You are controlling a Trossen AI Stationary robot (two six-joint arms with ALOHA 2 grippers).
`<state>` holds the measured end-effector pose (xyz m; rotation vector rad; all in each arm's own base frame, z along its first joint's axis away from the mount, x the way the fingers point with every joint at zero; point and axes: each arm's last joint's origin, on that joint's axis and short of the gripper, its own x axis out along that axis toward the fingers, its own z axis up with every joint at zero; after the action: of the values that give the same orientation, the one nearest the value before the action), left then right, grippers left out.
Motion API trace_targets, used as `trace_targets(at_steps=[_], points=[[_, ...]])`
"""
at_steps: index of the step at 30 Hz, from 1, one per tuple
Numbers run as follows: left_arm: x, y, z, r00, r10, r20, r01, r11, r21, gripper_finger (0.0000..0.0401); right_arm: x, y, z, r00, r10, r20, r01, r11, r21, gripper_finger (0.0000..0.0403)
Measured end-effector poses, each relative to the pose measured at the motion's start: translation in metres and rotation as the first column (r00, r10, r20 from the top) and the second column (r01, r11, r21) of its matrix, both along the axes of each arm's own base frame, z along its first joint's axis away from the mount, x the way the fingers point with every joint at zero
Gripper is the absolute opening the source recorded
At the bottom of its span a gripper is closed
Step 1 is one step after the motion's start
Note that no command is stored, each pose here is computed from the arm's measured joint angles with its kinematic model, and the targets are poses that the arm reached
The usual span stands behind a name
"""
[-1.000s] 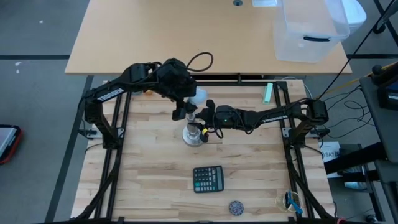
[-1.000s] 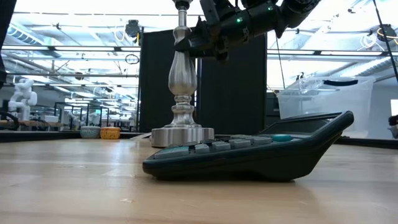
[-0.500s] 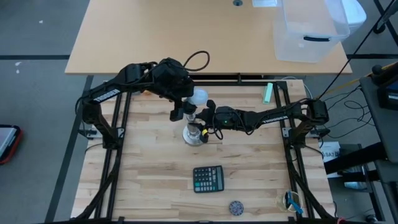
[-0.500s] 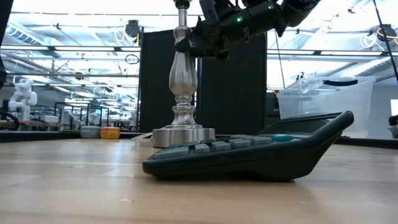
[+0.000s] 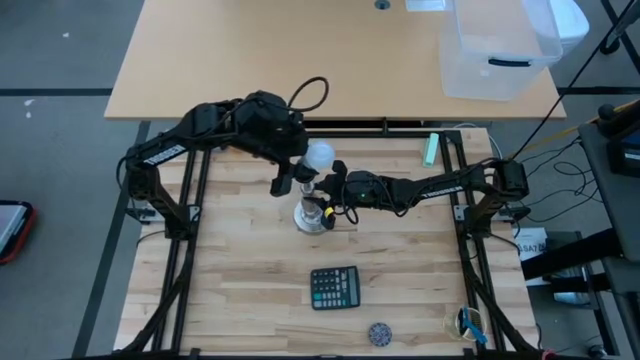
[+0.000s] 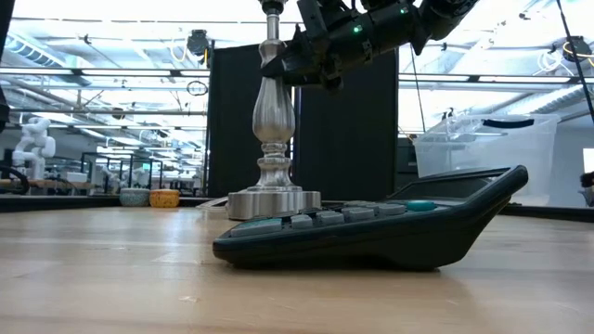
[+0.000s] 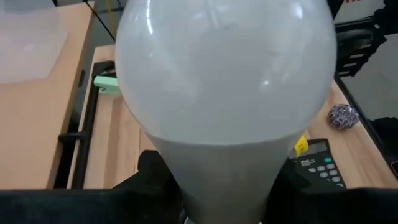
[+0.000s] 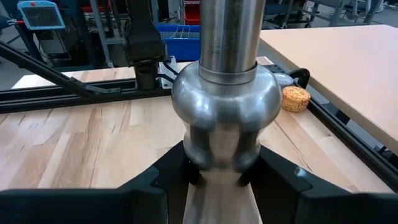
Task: Screw lightbulb
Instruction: Insert the light bulb into the lamp
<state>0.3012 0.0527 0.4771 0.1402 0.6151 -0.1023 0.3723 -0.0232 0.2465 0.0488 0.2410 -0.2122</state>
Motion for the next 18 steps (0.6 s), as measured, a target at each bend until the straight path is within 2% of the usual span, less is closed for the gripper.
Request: trace_targets(at_steps=[10, 13, 18], points=[[0.006, -0.002, 0.01, 0.992, -0.043, 0.12, 0.042, 0.999, 0.007, 0.0156, 0.0, 0.0, 0.0, 1.0, 0.0, -0.002, 0.0, 1.0, 0.0, 0.0139], [0.0, -0.004, 0.015, 0.989, -0.035, 0.141, 0.03, 0.999, 0.037, 0.0156, 0.0, 0.0, 0.0, 1.0, 0.0, -0.002, 0.0, 1.0, 0.0, 0.0139], [-0.032, -0.008, 0.038, 0.974, -0.015, 0.227, -0.001, 0.998, 0.07, 0.0155, 0.0, 0.0, 0.0, 1.0, 0.001, -0.002, -0.001, 1.0, -0.002, 0.0139]])
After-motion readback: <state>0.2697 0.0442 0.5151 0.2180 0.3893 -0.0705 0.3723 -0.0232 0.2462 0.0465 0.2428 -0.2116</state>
